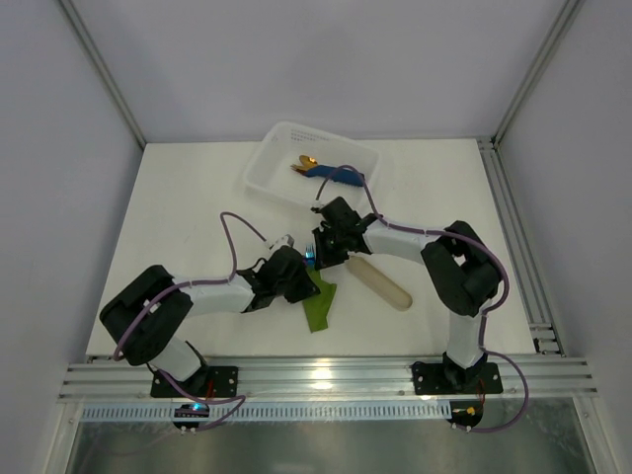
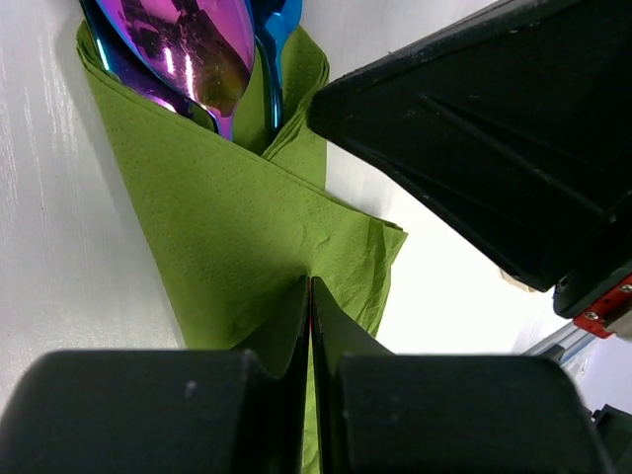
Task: Place the utensils on the paper napkin and roll it up
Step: Adjust the utensils at the center of the board.
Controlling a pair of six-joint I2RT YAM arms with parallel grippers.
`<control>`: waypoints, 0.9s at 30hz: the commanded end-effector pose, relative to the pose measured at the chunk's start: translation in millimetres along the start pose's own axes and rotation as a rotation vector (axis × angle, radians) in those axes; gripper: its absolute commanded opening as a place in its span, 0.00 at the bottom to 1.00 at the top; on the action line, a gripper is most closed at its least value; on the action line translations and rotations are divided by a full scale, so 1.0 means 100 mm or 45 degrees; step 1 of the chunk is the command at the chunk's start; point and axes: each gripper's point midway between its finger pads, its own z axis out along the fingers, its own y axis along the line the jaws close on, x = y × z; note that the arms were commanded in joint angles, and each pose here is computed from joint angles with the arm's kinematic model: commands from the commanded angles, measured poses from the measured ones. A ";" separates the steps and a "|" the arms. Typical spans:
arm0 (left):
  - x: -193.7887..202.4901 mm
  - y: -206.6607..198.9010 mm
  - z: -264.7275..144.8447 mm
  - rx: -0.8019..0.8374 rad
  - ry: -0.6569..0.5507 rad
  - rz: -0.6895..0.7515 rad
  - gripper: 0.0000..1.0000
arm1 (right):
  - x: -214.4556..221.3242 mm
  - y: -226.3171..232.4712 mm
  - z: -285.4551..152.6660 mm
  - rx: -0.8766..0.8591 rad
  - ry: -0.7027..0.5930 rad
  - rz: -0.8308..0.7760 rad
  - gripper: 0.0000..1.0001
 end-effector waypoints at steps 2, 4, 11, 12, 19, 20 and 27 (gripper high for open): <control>-0.06 -0.20 0.01 0.071 -0.022 0.007 0.00 | 0.17 0.08 0.07 -0.028 0.084 0.018 0.08; -0.06 -0.19 0.01 0.071 -0.022 0.006 0.00 | 0.19 0.09 0.09 -0.019 0.086 0.013 0.08; -0.03 -0.19 0.01 0.069 -0.017 0.012 0.00 | 0.22 0.15 0.18 -0.017 0.104 -0.006 0.08; -0.03 -0.19 0.01 0.071 -0.018 0.012 0.00 | 0.19 0.16 0.19 -0.021 0.097 -0.009 0.08; -0.01 -0.19 0.02 0.070 -0.012 0.014 0.00 | 0.07 0.15 0.05 0.013 0.023 -0.063 0.08; -0.01 -0.19 0.02 0.068 -0.010 0.016 0.00 | 0.04 0.17 0.01 0.010 0.005 -0.072 0.08; 0.01 -0.17 0.03 0.064 -0.006 0.017 0.00 | -0.05 0.23 -0.23 -0.008 -0.088 -0.110 0.09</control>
